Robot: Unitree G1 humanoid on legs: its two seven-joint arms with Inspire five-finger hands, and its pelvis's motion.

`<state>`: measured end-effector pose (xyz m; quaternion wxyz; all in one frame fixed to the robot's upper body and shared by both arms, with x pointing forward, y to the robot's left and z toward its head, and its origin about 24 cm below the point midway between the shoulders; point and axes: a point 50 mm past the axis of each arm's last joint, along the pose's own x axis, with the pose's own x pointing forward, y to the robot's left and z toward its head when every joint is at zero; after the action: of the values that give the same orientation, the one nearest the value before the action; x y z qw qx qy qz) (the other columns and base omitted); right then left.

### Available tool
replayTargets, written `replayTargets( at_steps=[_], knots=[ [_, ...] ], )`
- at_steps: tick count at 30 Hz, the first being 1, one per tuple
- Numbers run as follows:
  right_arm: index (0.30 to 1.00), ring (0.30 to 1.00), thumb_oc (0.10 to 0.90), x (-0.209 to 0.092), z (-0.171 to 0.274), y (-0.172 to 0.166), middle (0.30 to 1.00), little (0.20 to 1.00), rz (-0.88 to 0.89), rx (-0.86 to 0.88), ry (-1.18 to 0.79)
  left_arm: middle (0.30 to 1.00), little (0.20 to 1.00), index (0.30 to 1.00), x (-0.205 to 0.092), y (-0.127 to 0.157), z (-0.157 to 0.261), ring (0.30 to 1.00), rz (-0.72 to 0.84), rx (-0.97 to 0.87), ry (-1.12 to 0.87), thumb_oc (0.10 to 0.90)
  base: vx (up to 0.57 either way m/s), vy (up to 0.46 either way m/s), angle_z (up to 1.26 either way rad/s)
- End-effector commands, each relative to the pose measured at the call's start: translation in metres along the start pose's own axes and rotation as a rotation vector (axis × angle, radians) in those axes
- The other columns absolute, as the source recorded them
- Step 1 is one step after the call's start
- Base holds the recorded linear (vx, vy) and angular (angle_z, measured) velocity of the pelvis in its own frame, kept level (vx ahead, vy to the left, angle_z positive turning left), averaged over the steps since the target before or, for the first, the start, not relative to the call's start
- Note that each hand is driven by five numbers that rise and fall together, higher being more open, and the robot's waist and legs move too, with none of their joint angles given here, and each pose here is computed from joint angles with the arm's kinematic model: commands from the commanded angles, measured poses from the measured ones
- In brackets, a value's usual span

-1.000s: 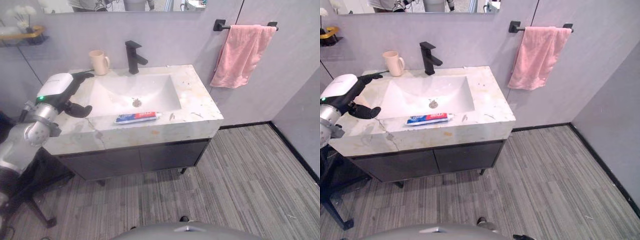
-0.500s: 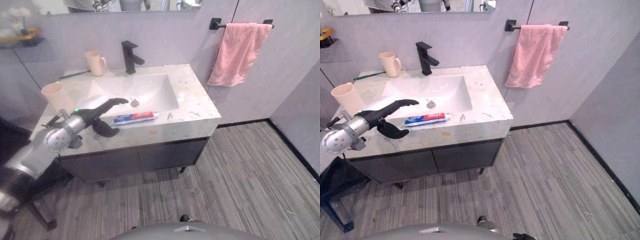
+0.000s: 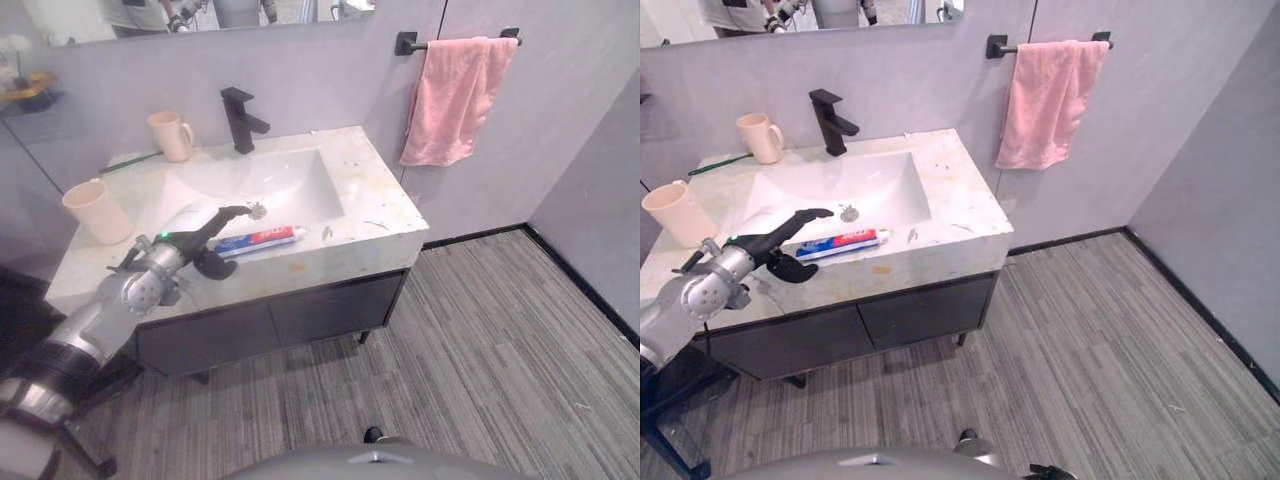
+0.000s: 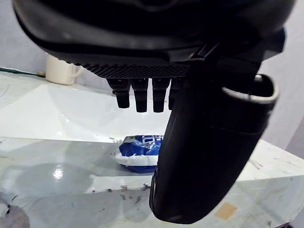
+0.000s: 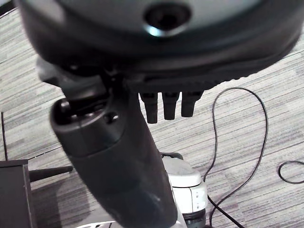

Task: Organize the bathroom.

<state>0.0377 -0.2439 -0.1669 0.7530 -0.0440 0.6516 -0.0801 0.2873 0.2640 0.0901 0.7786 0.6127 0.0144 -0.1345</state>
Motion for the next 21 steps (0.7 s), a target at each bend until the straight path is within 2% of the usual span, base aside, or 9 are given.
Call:
replayTargets(
  at_steps=[1,9,10,11,12,21],
  knots=[
    [0.9,0.9,0.8,0.0008,0.0181,-0.006,0.9,0.9,-0.011,-0.027,-0.034,0.9,0.9,0.9,0.0188,0.0745,0.0211,0.9,0.303,0.063,-0.078,0.8,0.0,0.0,0.0],
    [0.9,0.9,0.8,0.0009,0.0213,-0.0049,0.9,0.9,-0.016,-0.01,-0.044,0.9,0.9,0.9,0.0228,0.0715,0.0242,0.9,0.278,0.113,-0.077,0.8,0.0,-0.004,0.0],
    [0.9,0.9,0.8,0.0009,0.0213,-0.0047,0.9,0.9,-0.015,-0.009,-0.044,0.509,0.509,0.509,0.023,0.0712,0.0244,0.509,0.276,0.111,-0.079,0.54,0.0,0.0,0.0],
    [0.9,0.9,0.8,0.0009,0.0213,-0.0046,0.9,0.9,-0.015,-0.009,-0.044,0.321,0.321,0.321,0.0231,0.071,0.0246,0.321,0.273,0.109,-0.081,0.414,0.0,0.0,0.0],
    [0.9,0.9,0.8,0.0009,0.0205,-0.0047,0.9,0.9,-0.015,-0.005,-0.042,0.3,0.3,0.3,0.0236,0.07,0.0247,0.3,0.268,0.116,-0.076,0.4,0.03,-0.014,0.0],
    [0.9,0.9,0.8,0.0008,0.0119,-0.0067,0.9,0.9,-0.02,0.062,-0.025,0.3,0.3,0.3,0.0255,0.0705,0.0211,0.3,0.277,0.186,-0.018,0.4,0.01,-0.001,-0.01]
  ],
)
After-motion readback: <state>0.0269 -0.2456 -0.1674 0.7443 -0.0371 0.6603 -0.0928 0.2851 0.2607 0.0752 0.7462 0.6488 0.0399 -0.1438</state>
